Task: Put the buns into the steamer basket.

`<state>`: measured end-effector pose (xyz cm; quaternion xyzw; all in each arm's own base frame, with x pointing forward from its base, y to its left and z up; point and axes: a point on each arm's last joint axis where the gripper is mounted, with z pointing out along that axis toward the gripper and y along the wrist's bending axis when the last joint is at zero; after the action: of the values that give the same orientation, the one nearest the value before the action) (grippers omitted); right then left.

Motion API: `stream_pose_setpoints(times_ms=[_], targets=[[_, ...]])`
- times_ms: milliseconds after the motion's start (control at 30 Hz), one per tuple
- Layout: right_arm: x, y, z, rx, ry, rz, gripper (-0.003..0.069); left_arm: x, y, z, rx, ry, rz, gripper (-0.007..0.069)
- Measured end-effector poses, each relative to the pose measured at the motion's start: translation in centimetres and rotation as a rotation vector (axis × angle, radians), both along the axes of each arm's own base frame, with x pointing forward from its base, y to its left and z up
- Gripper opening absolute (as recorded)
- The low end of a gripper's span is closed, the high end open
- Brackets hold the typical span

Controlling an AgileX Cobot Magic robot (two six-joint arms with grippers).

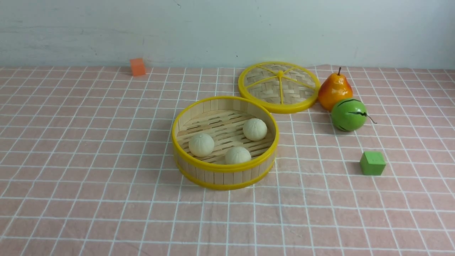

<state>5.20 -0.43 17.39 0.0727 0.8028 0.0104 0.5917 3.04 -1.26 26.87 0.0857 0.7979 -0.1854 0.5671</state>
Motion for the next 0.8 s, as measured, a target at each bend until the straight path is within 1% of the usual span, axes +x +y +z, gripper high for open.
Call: stream_pose_setpoints(times_ms=[367,467,500,567,667,733,767,800], targets=[[0.0,0.0,0.0,0.000,0.000,0.000,-0.0012,0.2,-0.1,-0.3,-0.001,-0.003,-0.001,0.0102],[0.0,0.0,0.0,0.000,0.000,0.000,-0.0007,0.9,-0.3,-1.0,-0.002,-0.074,0.014,0.0102],[0.0,0.0,0.0,0.000,0.000,0.000,-0.0006,0.9,-0.2,-1.1,0.002,-0.072,0.018,0.0102],[0.0,0.0,0.0,0.000,0.000,0.000,-0.0004,1.6,-0.2,-1.8,-0.008,-0.141,0.078,0.0074],[0.0,0.0,0.0,0.000,0.000,0.000,-0.0004,2.3,0.1,-3.0,-0.025,-0.207,0.187,-0.0008],[0.0,0.0,0.0,0.000,0.000,0.000,-0.0004,2.7,0.4,-4.0,-0.048,-0.226,0.264,-0.0013],[0.0,0.0,0.0,0.000,0.000,0.000,-0.0004,2.8,0.4,-4.4,-0.049,-0.219,0.271,-0.0013],[0.0,0.0,0.0,0.000,0.000,0.000,-0.0002,2.9,0.6,-5.2,-0.059,-0.214,0.314,-0.0013]])
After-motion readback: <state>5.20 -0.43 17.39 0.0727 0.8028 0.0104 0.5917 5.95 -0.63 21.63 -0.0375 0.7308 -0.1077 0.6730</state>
